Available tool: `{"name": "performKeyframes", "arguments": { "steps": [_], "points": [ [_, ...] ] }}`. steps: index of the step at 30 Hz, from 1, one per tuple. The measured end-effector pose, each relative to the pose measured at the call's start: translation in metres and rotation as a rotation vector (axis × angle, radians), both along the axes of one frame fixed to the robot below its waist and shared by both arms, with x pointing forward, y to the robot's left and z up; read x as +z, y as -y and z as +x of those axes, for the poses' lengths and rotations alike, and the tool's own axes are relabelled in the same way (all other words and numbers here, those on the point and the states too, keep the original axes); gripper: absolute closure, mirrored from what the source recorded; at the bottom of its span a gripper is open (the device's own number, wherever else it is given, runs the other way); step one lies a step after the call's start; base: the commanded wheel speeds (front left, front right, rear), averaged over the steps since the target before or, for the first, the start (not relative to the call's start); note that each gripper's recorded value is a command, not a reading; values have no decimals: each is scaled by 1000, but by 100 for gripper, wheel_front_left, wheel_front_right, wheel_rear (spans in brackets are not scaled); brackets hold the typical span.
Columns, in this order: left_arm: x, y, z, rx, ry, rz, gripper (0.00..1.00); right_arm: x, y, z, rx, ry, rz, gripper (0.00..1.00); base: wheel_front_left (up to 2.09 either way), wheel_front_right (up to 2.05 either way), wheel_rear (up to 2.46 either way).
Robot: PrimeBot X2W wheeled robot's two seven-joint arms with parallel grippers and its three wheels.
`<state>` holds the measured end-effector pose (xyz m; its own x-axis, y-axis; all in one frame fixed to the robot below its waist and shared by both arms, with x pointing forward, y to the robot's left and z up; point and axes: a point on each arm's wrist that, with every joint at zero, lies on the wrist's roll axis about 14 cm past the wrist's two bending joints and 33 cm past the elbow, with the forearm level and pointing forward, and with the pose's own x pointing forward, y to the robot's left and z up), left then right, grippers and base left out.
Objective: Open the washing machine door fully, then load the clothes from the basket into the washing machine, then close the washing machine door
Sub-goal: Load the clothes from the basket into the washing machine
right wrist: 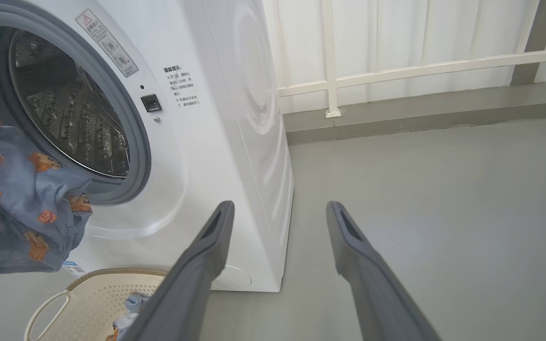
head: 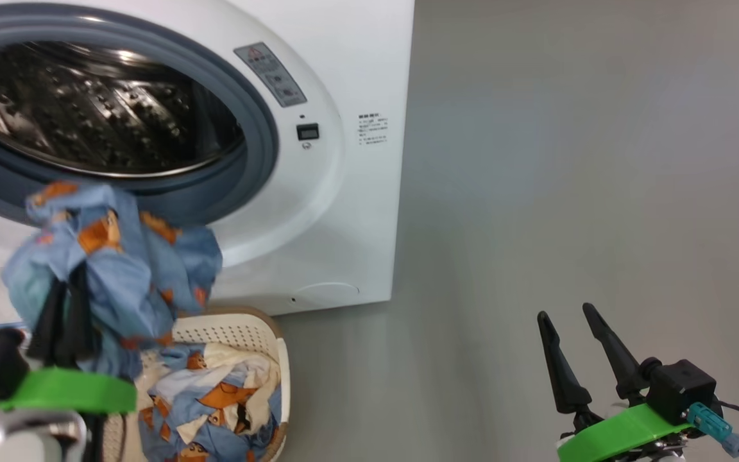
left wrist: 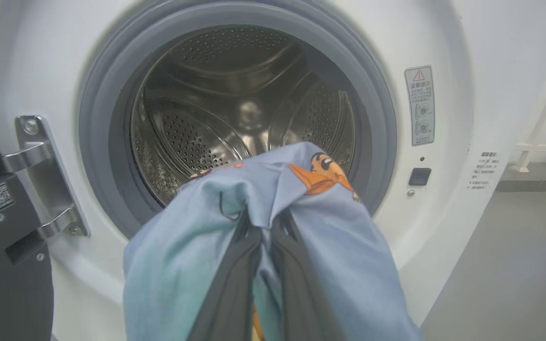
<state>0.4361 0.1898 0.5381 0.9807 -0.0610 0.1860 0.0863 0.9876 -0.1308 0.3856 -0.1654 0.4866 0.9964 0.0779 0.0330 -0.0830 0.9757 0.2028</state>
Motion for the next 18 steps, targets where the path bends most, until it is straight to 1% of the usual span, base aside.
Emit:
{"name": "performKeyframes", "arguments": {
  "steps": [3, 4, 9, 18],
  "points": [
    [8, -1, 26, -16, 24, 22, 100, -3, 4, 6, -12, -8, -3, 0, 0, 0, 0],
    [8, -1, 26, -16, 24, 22, 100, -3, 4, 6, -12, -8, -3, 0, 0, 0, 0],
    [20, 1, 70, -38, 58, 53, 100, -8, 12, 18, -32, -17, -3, 0, 0, 0, 0],
    [7, 13, 139, -75, 47, 63, 100, -32, 27, 31, -75, -75, -2, 0, 0, 0, 0]
  ]
}}
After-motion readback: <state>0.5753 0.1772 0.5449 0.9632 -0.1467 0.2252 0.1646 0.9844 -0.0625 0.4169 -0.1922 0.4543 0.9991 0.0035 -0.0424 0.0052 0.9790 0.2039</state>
